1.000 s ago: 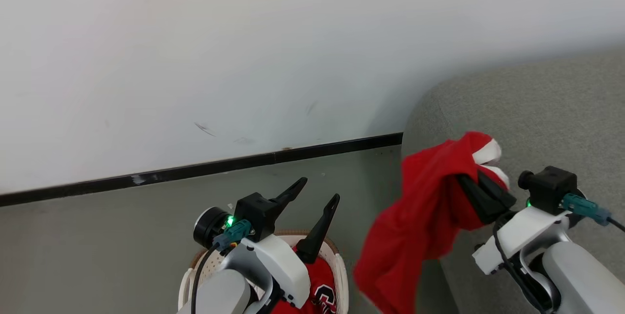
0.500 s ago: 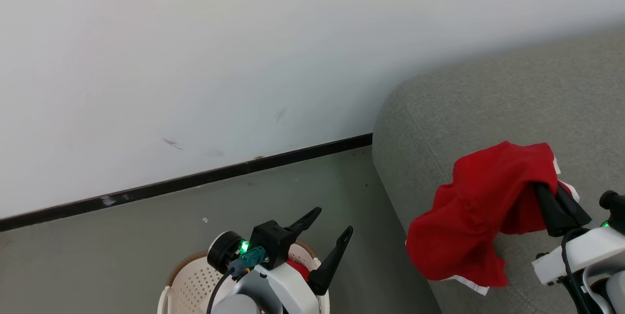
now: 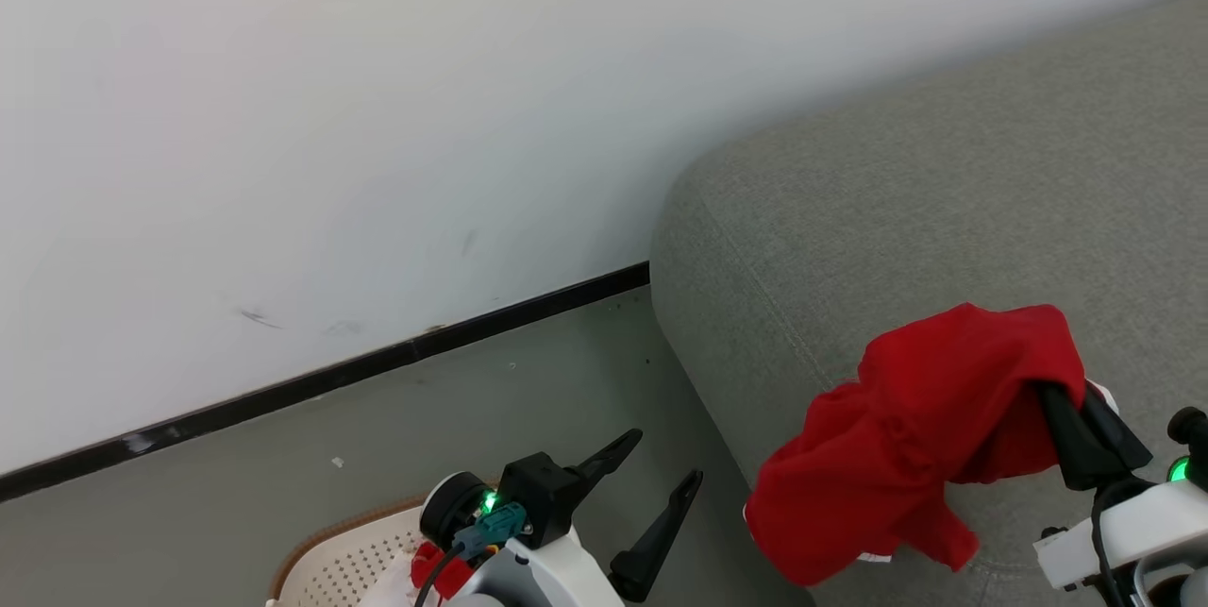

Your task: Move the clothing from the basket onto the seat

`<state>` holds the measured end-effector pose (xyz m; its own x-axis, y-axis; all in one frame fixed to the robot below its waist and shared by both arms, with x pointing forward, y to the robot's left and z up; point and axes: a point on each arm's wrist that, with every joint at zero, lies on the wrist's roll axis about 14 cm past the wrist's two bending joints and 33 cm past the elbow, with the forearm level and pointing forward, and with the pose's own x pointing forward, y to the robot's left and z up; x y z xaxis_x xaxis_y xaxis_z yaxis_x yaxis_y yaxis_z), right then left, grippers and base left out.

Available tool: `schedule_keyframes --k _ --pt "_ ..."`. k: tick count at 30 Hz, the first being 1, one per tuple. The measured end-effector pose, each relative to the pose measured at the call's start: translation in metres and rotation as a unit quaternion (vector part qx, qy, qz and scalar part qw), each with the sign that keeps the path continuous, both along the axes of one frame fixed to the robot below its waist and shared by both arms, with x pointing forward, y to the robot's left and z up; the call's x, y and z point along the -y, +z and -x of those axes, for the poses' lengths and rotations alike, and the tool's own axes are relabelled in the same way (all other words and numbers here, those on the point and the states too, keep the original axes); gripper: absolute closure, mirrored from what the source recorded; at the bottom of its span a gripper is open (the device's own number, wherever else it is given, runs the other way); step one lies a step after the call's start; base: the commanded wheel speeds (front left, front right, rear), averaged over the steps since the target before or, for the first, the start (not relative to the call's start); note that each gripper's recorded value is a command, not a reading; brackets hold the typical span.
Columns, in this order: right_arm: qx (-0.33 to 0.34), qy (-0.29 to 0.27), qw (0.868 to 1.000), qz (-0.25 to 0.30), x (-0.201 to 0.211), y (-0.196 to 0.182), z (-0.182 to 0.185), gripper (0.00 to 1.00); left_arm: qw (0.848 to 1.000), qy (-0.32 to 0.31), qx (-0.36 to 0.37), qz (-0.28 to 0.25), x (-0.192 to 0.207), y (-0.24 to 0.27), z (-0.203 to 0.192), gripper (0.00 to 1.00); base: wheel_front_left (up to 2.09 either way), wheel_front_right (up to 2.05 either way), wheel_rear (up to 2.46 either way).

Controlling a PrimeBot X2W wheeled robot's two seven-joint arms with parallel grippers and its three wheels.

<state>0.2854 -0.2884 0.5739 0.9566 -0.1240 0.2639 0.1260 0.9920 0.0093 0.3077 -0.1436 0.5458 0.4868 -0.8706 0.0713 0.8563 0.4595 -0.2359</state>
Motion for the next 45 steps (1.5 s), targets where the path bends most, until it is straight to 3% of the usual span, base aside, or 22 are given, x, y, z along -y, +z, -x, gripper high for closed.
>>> schedule_keyframes --k 12,25,29,36,45 --pt "-0.011 0.000 1.000 0.014 -0.003 -0.004 0.013 1.00 1.000 -0.012 0.004 0.012 0.015 0.004 0.003 0.00 0.00 0.00 0.00" --pt "0.095 0.026 0.993 0.069 0.000 0.095 -0.051 1.00 1.000 0.029 -0.004 0.001 0.002 -0.008 -0.024 0.00 0.00 0.00 0.00" --pt "0.121 0.008 0.989 0.083 0.020 0.131 -0.067 1.00 0.999 0.043 -0.002 -0.008 -0.006 -0.013 -0.033 0.00 0.00 0.00 0.00" --pt "0.114 -0.046 0.986 0.111 0.067 0.162 -0.087 1.00 0.999 0.049 -0.001 -0.008 -0.012 -0.015 -0.041 0.00 0.00 0.00 0.00" --pt "0.052 -0.107 0.988 0.098 0.122 0.136 -0.107 1.00 0.998 0.057 0.001 -0.009 -0.019 -0.017 -0.056 0.00 0.00 0.00 0.00"
